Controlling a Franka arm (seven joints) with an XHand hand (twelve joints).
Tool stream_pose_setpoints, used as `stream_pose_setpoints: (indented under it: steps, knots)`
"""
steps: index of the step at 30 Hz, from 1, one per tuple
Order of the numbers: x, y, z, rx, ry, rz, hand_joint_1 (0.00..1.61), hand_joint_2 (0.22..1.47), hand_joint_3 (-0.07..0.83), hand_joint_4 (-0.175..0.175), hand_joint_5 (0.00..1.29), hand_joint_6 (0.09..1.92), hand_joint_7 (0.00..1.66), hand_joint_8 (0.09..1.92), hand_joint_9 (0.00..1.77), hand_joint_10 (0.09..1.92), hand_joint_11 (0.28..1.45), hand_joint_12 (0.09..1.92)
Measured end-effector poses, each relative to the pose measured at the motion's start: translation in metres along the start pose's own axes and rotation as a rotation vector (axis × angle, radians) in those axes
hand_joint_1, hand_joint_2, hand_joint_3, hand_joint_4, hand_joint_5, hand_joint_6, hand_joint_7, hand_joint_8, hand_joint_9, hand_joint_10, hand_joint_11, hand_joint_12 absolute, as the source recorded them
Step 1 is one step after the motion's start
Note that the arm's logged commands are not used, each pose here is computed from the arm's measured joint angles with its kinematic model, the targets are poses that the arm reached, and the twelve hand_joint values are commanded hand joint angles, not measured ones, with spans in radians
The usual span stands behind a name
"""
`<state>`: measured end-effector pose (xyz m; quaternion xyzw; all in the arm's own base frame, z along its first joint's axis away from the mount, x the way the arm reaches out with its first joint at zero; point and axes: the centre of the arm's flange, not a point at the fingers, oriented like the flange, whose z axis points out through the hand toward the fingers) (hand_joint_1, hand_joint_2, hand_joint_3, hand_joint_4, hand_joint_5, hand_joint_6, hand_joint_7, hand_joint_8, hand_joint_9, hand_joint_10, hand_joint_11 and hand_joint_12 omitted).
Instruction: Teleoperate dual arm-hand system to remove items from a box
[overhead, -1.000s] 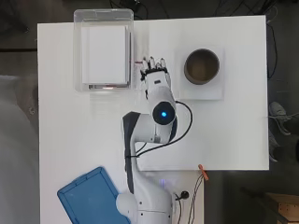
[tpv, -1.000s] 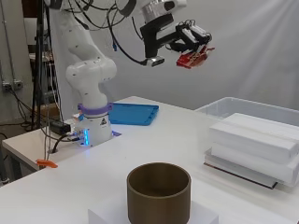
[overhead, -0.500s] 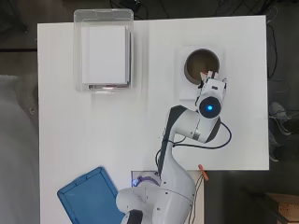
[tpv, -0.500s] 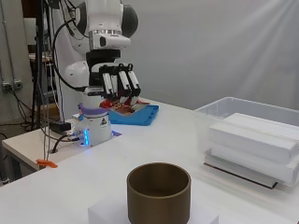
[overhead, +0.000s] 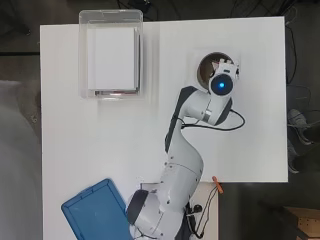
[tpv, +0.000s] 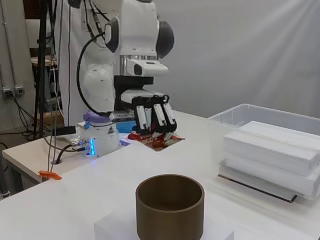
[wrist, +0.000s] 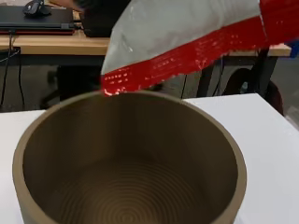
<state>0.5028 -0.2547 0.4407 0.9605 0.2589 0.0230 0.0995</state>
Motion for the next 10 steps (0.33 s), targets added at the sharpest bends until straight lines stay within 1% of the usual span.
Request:
stream_pose_setpoints:
  steps: [3,5,9,10]
  knots:
    - [0.016,0.008,-0.012,-0.038,-0.015,0.008,0.97,1.16,0.000,0.175,0.89,1.12,1.24,1.92,1.51,1.92,1.06,1.81]
    - [0.019,0.019,-0.011,-0.056,-0.043,0.033,0.97,1.16,0.000,0.175,0.89,1.12,1.25,1.92,1.51,1.92,1.05,1.80]
    - [0.018,0.047,0.017,-0.048,-0.118,0.088,0.97,1.17,0.001,0.175,0.88,1.13,1.27,1.92,1.51,1.92,1.05,1.79]
    - [0.024,0.049,0.030,-0.037,-0.136,0.085,0.80,1.14,-0.004,0.104,0.69,0.80,1.04,1.39,1.24,1.42,0.85,1.30]
